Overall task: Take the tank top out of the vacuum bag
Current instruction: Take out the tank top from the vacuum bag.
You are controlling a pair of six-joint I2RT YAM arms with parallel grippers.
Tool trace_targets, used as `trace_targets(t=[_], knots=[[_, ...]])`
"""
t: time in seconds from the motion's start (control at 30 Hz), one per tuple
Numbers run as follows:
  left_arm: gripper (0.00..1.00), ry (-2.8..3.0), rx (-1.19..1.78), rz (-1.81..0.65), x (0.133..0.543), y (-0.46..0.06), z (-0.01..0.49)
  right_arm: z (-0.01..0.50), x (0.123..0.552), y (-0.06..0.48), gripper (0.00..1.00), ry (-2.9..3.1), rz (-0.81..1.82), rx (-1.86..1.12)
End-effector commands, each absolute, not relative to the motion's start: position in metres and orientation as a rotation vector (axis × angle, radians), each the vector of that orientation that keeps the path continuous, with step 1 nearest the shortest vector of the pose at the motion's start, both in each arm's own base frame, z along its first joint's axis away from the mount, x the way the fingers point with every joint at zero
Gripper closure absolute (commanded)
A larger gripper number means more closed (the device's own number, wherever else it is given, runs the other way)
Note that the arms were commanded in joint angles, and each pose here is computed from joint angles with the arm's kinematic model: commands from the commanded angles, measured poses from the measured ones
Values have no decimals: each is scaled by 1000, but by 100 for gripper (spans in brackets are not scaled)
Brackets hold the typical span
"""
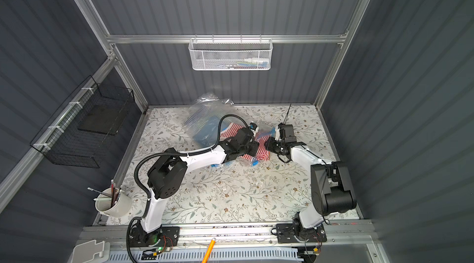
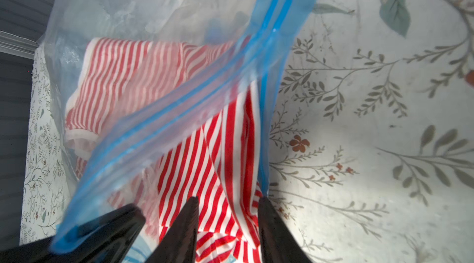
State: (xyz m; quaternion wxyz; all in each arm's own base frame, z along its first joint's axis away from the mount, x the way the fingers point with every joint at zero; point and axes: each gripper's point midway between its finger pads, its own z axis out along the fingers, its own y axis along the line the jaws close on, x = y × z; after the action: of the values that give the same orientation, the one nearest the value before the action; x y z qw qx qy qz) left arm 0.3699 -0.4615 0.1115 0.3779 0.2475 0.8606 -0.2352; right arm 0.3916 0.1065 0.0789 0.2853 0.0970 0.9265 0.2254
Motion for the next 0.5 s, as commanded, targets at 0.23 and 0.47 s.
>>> trace_targets(t=[0.23,0.47], knots=[[100,2199,620,-662,371,-467,122,76,402,116,61,2471,635,225],[100,2204,622,-668,371,-468,119,77,405,127,61,2463,676,196]])
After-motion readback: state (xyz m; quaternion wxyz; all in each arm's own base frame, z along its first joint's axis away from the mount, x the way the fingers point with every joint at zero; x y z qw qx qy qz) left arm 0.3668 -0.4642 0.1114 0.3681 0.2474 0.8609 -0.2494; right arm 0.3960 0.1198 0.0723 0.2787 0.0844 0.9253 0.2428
